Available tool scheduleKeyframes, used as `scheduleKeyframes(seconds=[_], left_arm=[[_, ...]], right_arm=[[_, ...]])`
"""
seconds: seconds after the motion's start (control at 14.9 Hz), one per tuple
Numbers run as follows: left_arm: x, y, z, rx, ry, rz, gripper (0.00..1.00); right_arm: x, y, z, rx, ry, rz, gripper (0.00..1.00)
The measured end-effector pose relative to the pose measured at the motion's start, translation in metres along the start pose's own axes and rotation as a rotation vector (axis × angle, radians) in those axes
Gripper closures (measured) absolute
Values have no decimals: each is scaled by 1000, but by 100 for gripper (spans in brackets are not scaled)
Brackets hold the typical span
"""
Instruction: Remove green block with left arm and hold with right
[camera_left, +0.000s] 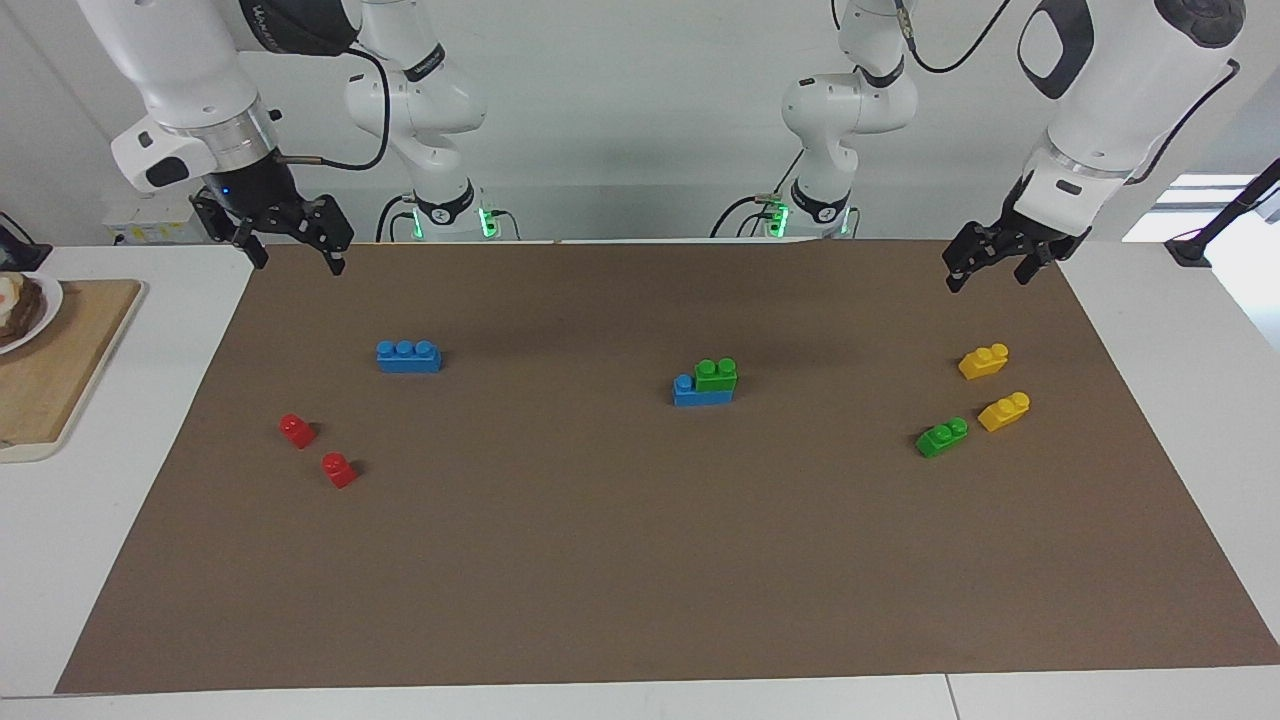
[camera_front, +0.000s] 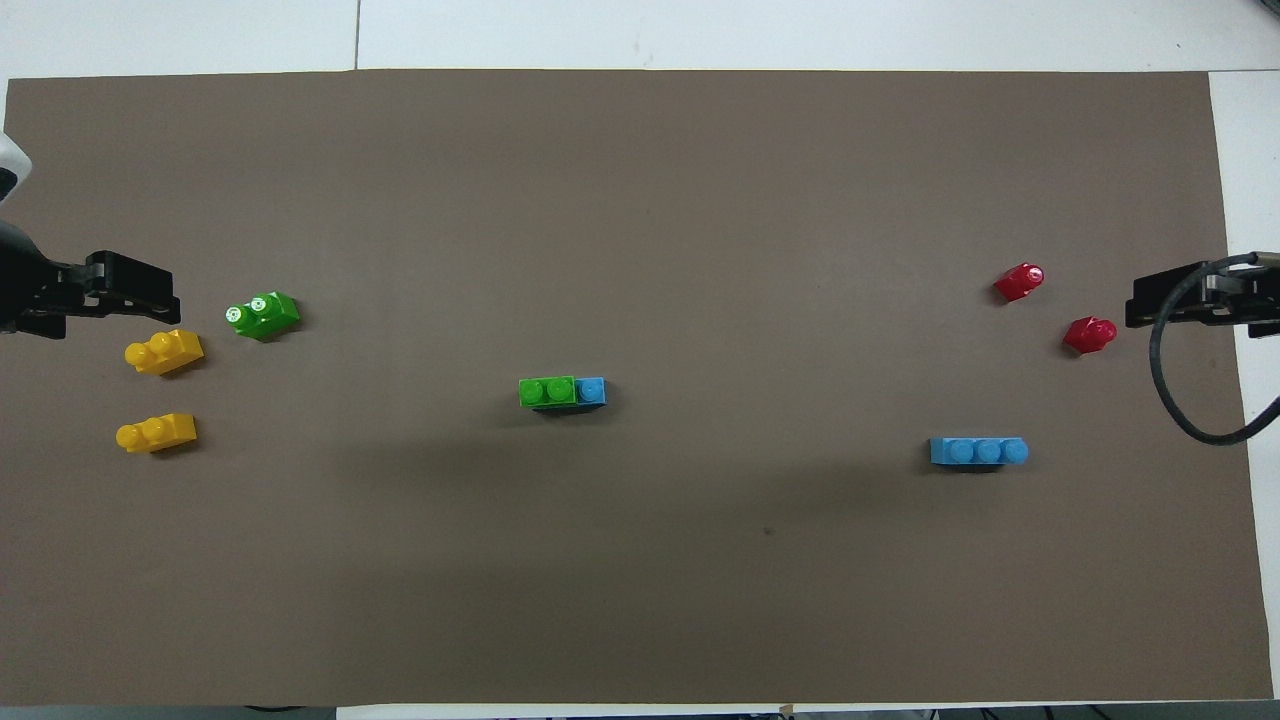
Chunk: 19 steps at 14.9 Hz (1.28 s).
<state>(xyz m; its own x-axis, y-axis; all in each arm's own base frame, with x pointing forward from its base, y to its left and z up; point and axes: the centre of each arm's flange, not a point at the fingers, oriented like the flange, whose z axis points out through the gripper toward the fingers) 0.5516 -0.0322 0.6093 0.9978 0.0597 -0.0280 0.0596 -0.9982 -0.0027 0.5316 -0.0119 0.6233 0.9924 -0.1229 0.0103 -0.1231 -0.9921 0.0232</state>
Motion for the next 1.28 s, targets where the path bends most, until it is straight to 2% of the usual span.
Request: scheduleKeyframes(seconds=[0.27,0.54,0.74,0.94,1.28], left_arm=[[-3,5,-9,-6,32,-137,0],[-2,14,-3,-23,38,-274,0],[-2,48,15,-48,51,-410,0],[-10,95,41,-54,46,-537,0],[-27,143,76,-48,20,-813,0]], right_arm=[[0,0,0,0,4,8,0],[1,-4,1,1,7,110,0],[-1,-18,2,5,5,256,0],[-3,-29,3,44,-12,414,0],[-8,-61,22,151,-121,772,0]])
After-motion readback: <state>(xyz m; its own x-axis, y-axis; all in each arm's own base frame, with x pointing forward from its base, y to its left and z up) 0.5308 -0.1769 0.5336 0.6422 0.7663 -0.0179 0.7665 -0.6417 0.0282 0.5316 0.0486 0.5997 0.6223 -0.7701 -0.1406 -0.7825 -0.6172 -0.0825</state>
